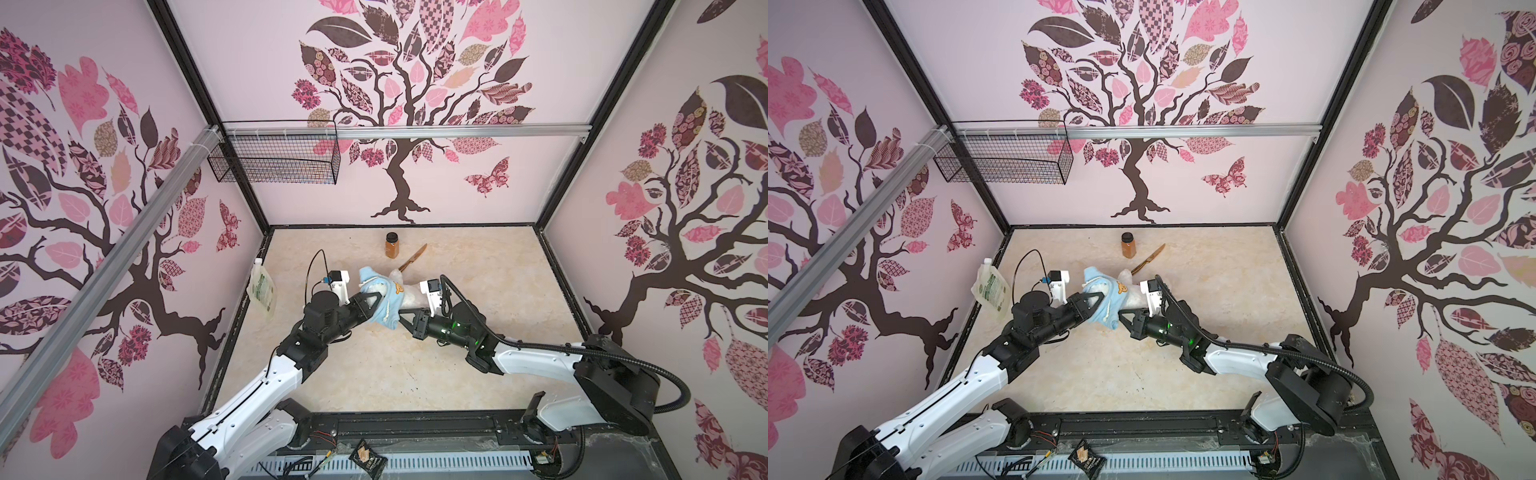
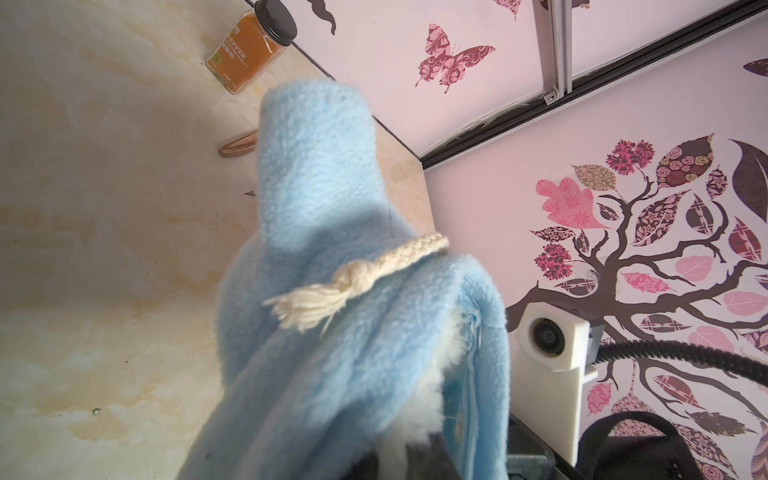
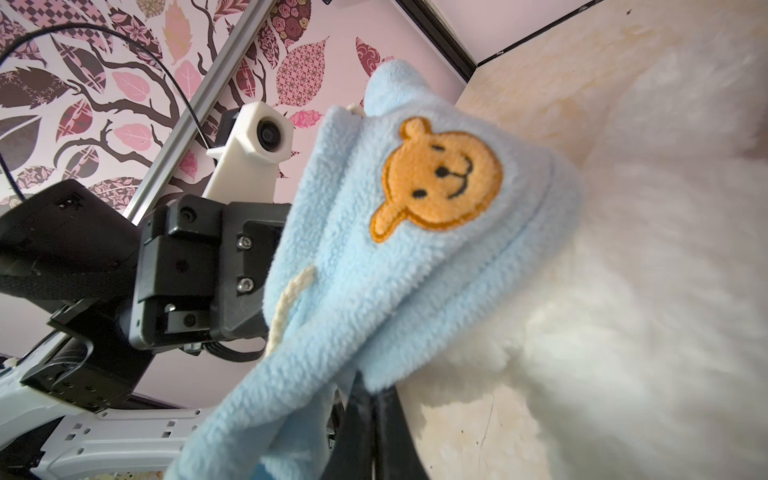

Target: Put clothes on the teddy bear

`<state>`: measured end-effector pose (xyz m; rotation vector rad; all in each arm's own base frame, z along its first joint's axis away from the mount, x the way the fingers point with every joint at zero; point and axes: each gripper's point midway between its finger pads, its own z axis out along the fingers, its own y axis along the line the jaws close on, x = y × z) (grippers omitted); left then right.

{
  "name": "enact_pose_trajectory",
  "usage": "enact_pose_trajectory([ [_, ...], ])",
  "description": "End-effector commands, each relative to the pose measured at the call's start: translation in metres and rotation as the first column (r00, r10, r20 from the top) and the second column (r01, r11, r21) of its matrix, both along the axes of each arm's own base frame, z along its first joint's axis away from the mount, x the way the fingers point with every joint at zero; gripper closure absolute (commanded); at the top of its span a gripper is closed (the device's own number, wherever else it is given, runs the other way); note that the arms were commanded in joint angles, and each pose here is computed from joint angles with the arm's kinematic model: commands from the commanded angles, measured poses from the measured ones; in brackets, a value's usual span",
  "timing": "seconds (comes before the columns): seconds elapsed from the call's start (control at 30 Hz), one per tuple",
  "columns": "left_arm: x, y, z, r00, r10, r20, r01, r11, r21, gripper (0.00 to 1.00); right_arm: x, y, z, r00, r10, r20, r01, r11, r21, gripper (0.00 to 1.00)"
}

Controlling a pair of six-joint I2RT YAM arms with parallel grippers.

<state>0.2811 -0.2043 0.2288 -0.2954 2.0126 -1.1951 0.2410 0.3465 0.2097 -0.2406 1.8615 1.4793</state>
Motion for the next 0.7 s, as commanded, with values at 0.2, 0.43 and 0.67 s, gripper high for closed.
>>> enact_pose_trajectory([
  [0.2, 0.024, 0.042, 0.023, 0.983, 0.183, 0.027, -0.179, 0.977, -0.115, 1.00, -0.007, -0.028, -0.064, 0.994, -0.072, -0.084, 0.053, 0.977, -0.206, 1.00],
  [0.43, 0.021, 0.045, 0.037, 0.981, 0.186, 0.046, -0.178, 0.974, -0.143, 1.00, 0.008, -0.055, -0.098, 0.976, -0.201, -0.087, 0.158, 0.920, -0.358, 1.00],
  [0.67, 0.010, 0.036, 0.055, 0.997, 0.080, 0.022, -0.073, 0.977, -0.202, 1.00, 0.035, -0.117, -0.130, 0.920, -0.391, -0.036, 0.324, 0.807, -0.493, 1.00],
])
